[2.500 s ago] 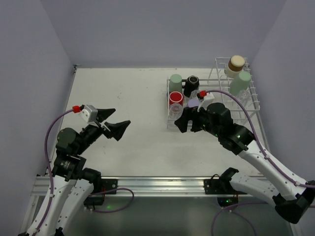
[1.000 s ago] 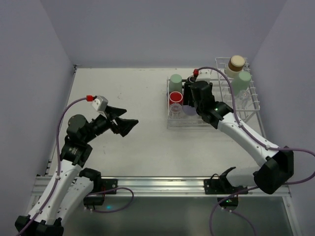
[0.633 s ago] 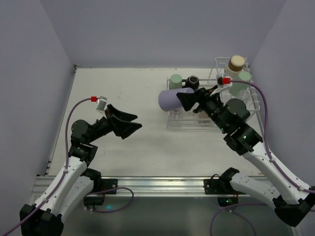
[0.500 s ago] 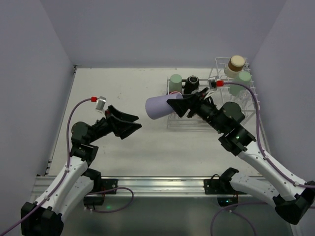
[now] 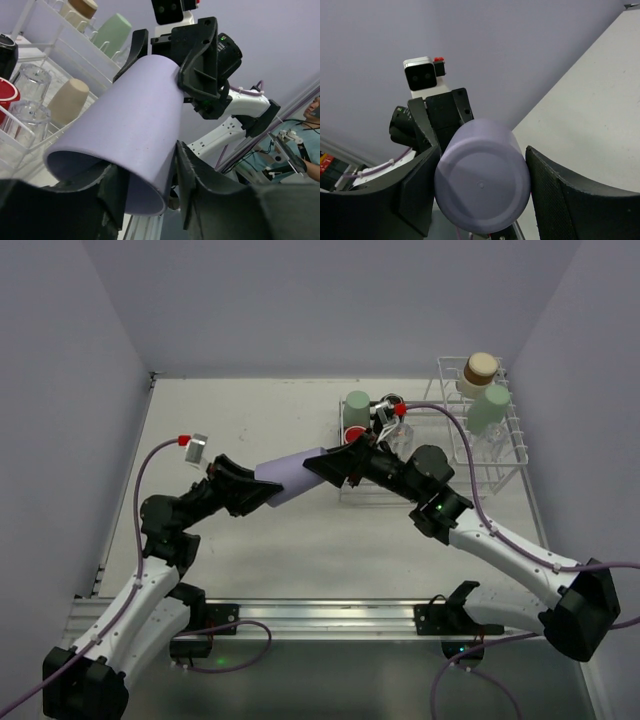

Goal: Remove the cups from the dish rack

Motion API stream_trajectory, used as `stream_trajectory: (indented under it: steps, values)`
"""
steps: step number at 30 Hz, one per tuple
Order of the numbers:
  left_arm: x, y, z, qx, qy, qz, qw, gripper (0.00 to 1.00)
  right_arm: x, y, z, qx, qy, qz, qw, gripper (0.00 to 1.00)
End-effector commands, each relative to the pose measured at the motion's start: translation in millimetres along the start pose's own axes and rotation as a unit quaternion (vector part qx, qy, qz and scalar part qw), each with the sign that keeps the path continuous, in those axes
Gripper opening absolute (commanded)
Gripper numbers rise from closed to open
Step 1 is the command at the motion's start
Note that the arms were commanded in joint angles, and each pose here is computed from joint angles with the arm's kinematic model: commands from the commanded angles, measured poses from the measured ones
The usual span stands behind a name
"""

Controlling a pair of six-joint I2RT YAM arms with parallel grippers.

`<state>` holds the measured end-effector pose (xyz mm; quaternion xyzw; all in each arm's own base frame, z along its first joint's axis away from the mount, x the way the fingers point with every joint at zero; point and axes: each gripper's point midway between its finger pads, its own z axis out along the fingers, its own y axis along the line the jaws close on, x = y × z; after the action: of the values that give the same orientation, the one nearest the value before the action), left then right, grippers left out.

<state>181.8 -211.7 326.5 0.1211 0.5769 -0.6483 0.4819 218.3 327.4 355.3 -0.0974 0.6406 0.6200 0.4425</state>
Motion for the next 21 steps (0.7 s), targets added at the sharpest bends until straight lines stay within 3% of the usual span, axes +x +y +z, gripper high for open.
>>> stream_trajectory:
  steps: [1,2,3,4,5,6,7,8,10,12,13,14,16,17,21]
  values:
    - [-8,-5,3,0.014,-0.021,0.011,1.000,0.41,4,16,10,-0.056,-0.002,0.028,0.998,0.36]
    - [-13,-6,4,0.014,-0.031,0.017,0.999,0.35,6,16,11,-0.063,-0.002,0.031,0.998,0.36]
    - [-16,-5,4,0.011,-0.040,0.021,0.999,0.17,10,14,13,-0.063,0.001,0.042,0.997,0.38]
    - [-20,-3,4,0.005,-0.052,0.032,0.998,0.07,15,7,15,-0.062,0.004,0.045,0.997,0.44]
    - [-29,1,4,-0.017,-0.073,0.033,0.997,0.00,17,4,15,-0.059,0.005,0.048,0.997,0.56]
    - [-34,5,5,-0.032,-0.081,0.038,0.995,0.00,18,0,15,-0.052,0.003,0.045,0.998,0.70]
    - [-40,10,5,-0.050,-0.089,0.063,0.993,0.00,20,-4,15,-0.045,0.003,0.042,0.998,0.92]
    - [-43,30,3,-0.104,-0.094,0.055,0.989,0.00,22,-11,14,-0.023,0.007,0.043,0.999,0.99]
    - [-67,39,5,-0.159,-0.103,0.112,0.976,0.00,21,-23,11,0.009,0.004,0.019,1.000,0.99]
    - [-71,84,-6,-0.278,-0.089,0.103,0.951,0.00,22,-45,2,0.070,0.000,0.001,0.998,0.99]
    - [-96,81,-4,-0.303,-0.092,0.148,0.937,0.00,33,-62,-7,0.106,0.011,0.002,0.994,0.99]
    - [-95,106,-17,-0.375,-0.077,0.139,0.913,0.00,35,-70,-12,0.124,0.009,-0.001,0.992,0.99]
    - [-101,134,-23,-0.443,-0.026,0.156,0.882,0.00,44,-88,-28,0.157,0.007,-0.010,0.988,0.99]
    - [-99,163,-30,-0.495,-0.003,0.148,0.856,0.00,48,-91,-31,0.163,0.010,-0.012,0.987,0.99]
    - [-114,205,-40,-0.575,0.071,0.149,0.801,0.00,66,-98,-48,0.177,0.044,-0.035,0.983,0.99]
